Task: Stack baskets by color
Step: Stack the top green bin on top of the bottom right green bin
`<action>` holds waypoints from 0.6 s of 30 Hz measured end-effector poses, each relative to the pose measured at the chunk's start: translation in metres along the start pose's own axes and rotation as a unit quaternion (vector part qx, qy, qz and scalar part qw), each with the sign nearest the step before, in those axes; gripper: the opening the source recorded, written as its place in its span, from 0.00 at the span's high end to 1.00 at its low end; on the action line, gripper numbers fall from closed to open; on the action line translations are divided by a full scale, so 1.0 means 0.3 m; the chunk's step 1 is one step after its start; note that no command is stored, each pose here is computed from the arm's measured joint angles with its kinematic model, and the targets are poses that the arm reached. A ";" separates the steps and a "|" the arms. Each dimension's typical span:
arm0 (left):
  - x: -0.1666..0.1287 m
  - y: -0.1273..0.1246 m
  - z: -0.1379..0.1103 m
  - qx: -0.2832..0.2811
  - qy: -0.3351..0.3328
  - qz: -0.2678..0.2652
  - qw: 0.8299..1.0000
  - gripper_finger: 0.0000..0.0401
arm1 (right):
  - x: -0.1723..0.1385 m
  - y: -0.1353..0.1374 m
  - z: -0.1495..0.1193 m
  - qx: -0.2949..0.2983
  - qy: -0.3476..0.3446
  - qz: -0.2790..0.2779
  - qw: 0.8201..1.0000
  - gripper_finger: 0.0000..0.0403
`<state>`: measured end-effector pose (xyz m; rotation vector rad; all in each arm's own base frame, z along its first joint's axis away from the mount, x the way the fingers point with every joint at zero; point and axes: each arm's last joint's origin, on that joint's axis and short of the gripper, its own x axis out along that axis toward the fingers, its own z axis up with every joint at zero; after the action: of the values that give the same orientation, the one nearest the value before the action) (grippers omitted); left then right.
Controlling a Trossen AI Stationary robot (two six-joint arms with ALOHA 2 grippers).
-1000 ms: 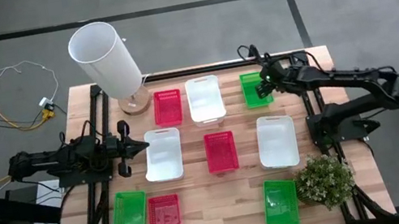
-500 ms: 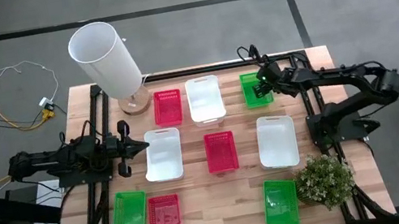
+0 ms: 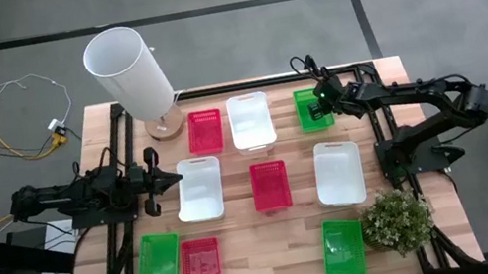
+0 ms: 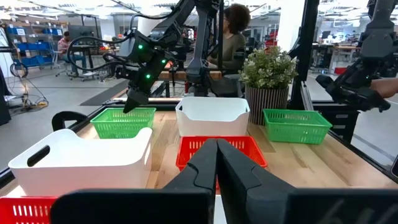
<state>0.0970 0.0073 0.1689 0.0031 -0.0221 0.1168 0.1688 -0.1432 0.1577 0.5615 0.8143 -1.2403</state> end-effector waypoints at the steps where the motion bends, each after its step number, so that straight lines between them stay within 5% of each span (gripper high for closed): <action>1: 0.000 0.000 0.000 0.000 0.000 0.000 1.000 1.00 | 0.000 0.000 0.000 -0.003 0.001 0.001 1.000 0.79; 7: 0.000 0.000 0.000 0.000 0.000 0.000 1.000 1.00 | 0.000 0.000 0.000 -0.015 0.000 0.001 1.000 0.97; 18: 0.000 0.000 0.000 0.000 0.000 0.000 1.000 1.00 | -0.128 -0.012 0.035 -0.038 -0.067 0.079 0.994 0.99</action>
<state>0.0970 0.0073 0.1689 0.0032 -0.0218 0.1164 0.1636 -0.1291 0.1947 0.4665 0.6872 -1.0847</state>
